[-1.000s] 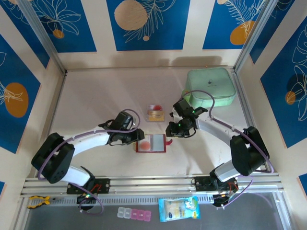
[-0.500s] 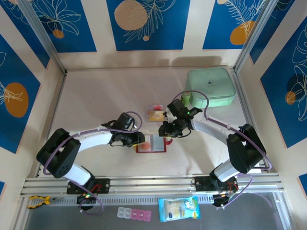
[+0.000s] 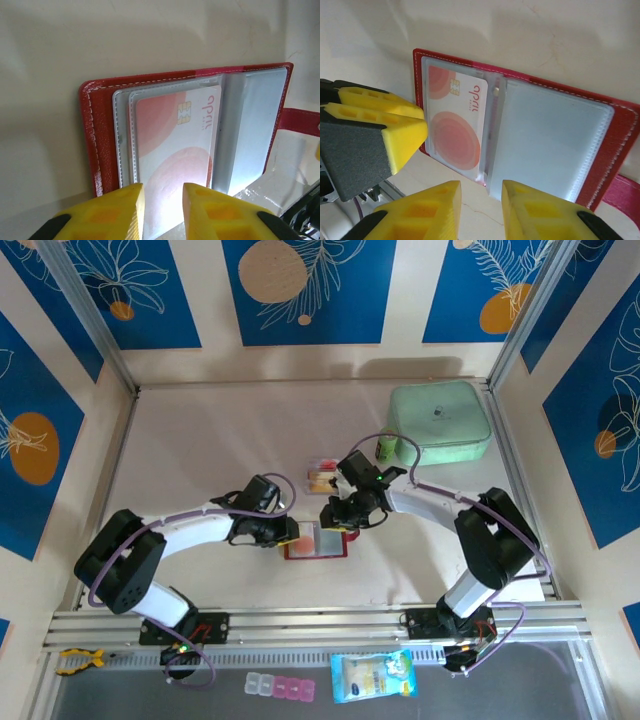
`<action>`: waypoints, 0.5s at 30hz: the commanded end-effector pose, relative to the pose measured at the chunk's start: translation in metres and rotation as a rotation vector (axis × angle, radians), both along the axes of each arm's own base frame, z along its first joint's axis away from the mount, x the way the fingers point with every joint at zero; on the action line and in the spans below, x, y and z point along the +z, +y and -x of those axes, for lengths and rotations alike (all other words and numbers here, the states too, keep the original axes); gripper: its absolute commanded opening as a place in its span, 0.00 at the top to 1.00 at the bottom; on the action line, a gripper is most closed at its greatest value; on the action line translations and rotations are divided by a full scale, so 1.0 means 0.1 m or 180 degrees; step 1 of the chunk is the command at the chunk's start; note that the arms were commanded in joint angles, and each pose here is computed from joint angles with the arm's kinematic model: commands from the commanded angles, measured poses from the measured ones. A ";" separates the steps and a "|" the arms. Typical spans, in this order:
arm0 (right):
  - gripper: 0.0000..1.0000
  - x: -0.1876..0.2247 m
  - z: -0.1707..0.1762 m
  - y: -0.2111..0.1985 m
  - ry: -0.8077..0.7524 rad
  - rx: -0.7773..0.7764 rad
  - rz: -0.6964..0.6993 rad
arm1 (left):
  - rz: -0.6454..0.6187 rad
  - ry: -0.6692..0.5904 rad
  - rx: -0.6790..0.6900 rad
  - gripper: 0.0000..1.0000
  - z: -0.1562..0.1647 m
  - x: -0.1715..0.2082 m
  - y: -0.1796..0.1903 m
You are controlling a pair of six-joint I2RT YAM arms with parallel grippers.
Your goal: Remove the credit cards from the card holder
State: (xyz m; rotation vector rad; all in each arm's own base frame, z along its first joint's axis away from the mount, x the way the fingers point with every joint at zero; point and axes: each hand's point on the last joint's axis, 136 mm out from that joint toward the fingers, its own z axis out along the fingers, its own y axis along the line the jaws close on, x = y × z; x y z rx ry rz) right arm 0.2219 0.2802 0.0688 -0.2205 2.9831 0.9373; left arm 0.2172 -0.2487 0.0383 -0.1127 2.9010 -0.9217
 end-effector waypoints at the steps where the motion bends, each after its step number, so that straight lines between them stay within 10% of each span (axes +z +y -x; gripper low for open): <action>1: 0.72 0.04 -0.01 0.14 0.0064 0.0017 -0.0140 | -0.0067 -0.0063 -0.0026 0.79 -0.07 0.04 0.01; 15: 0.72 -0.13 0.02 0.31 0.0185 0.0083 -0.0130 | -0.0354 -0.0084 -0.0042 0.95 -0.07 -0.07 0.15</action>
